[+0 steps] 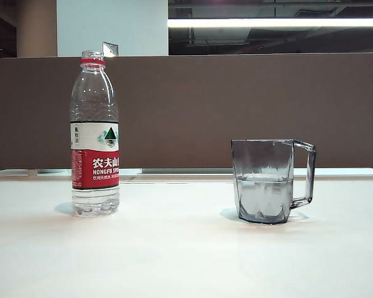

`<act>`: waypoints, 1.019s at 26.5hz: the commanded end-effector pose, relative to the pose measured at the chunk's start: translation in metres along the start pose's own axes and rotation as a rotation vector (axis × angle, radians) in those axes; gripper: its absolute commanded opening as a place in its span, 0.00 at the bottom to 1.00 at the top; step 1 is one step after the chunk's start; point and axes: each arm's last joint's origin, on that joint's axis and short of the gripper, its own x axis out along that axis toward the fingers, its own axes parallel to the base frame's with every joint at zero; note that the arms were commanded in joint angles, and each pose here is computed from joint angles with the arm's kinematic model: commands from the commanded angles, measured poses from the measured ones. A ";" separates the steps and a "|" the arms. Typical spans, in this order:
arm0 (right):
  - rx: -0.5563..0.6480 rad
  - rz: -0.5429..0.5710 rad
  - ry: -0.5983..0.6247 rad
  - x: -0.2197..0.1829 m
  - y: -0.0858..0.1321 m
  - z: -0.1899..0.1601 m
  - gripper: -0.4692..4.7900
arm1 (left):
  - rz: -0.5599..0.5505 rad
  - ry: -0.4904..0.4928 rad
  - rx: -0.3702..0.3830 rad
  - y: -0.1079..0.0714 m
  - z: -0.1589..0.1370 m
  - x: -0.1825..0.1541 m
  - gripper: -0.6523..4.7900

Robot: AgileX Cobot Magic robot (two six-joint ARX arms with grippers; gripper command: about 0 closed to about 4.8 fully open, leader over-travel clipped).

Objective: Pick up the mineral water bottle with the left hand on the table and pour water into the mug until it's half full.

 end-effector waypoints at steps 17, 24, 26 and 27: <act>-0.002 0.037 -0.004 0.000 0.001 0.000 0.09 | -0.003 -0.015 -0.005 0.000 0.002 0.000 0.11; -0.003 0.036 0.008 0.000 0.001 -0.002 0.09 | -0.004 -0.015 -0.005 0.000 0.002 0.000 0.11; -0.003 0.037 0.008 0.000 0.001 -0.002 0.09 | -0.004 -0.015 -0.005 0.000 0.002 0.000 0.11; -0.003 0.036 0.009 0.000 0.001 -0.002 0.09 | -0.004 -0.016 -0.005 0.000 0.002 0.000 0.11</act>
